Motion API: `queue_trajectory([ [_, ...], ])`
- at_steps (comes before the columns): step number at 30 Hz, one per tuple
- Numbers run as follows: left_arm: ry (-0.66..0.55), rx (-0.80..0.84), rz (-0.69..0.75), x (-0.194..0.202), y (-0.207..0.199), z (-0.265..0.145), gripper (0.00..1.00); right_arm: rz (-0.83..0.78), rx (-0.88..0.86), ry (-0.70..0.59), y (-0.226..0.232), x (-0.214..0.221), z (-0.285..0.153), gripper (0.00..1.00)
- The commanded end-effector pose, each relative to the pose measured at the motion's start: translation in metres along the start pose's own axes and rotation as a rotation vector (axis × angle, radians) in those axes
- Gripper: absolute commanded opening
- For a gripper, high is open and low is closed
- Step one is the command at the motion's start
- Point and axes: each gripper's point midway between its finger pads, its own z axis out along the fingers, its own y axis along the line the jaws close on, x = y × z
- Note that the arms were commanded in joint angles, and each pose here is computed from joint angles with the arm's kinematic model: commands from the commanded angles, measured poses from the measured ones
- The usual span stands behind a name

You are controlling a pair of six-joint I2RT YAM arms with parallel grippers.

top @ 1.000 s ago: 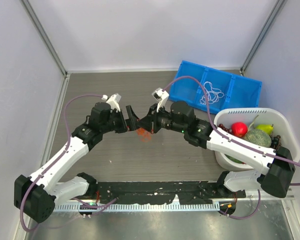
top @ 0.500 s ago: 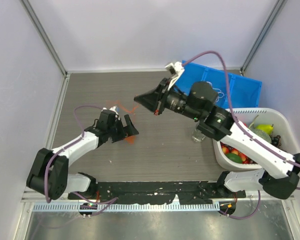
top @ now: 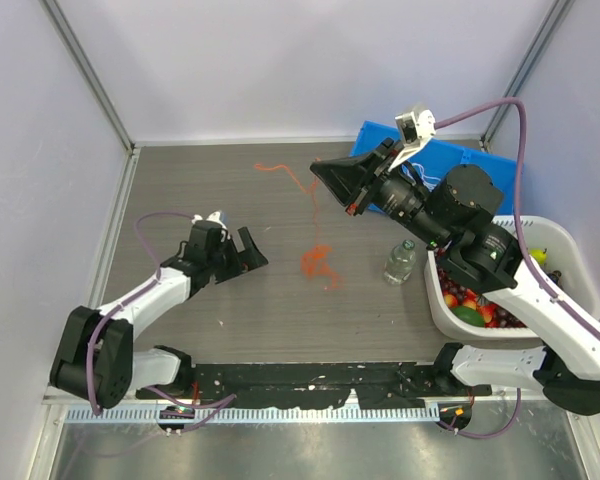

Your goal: Untangle the cables

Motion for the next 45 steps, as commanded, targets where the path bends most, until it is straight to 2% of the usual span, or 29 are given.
queue_trajectory([
  [1, -0.047, 0.200, 0.062, -0.012, -0.036, -0.017, 1.00, -0.022, -0.018, -0.087, 0.006, -0.028, -0.011, 0.01],
  [6, -0.175, 0.666, 0.168, -0.021, -0.119, -0.080, 1.00, -0.006, -0.011, -0.067, 0.002, -0.012, -0.008, 0.01],
  [8, -0.284, 0.802, 0.268, -0.019, -0.147, -0.112, 0.99, -0.003, -0.016, -0.072, 0.002, -0.012, -0.009, 0.01],
  [11, -0.444, 0.893, 0.415, -0.010, -0.169, -0.149, 1.00, 0.003, -0.025, -0.074, 0.004, -0.013, -0.010, 0.01],
  [14, -0.527, 0.965, 0.501, -0.010, -0.189, -0.178, 1.00, 0.011, -0.040, -0.070, 0.007, -0.013, -0.008, 0.01],
  [21, -0.577, 1.104, 0.590, -0.025, -0.239, -0.200, 1.00, 0.050, -0.128, -0.062, 0.025, -0.009, 0.003, 0.01],
  [23, -0.580, 1.070, 0.598, -0.034, -0.250, -0.185, 1.00, 0.058, -0.136, -0.060, 0.027, -0.010, 0.008, 0.01],
  [27, -0.664, 0.923, 0.588, -0.064, -0.251, -0.152, 0.97, 0.076, -0.170, -0.060, 0.034, -0.013, 0.016, 0.01],
  [29, -0.643, 0.837, 0.585, -0.072, -0.248, -0.131, 0.81, 0.086, -0.183, -0.063, 0.038, -0.017, 0.019, 0.01],
  [31, -0.600, 0.702, 0.559, -0.076, -0.231, -0.097, 0.63, 0.088, -0.196, -0.076, 0.042, -0.025, 0.020, 0.01],
  [34, -0.590, 0.516, 0.507, -0.074, -0.192, -0.045, 0.54, 0.096, -0.248, -0.145, 0.056, -0.054, 0.019, 0.01],
  [36, -0.585, 0.417, 0.473, -0.072, -0.167, -0.017, 0.50, 0.106, -0.273, -0.183, 0.064, -0.072, 0.018, 0.01],
  [40, -0.477, 0.287, 0.416, -0.053, -0.119, 0.039, 0.43, 0.134, -0.311, -0.277, 0.079, -0.118, 0.008, 0.01],
  [43, -0.423, 0.224, 0.353, -0.043, -0.091, 0.059, 0.40, 0.132, -0.350, -0.344, 0.091, -0.150, -0.007, 0.01],
  [45, -0.415, 0.202, 0.320, -0.041, -0.080, 0.060, 0.40, 0.123, -0.354, -0.356, 0.092, -0.156, -0.011, 0.01],
])
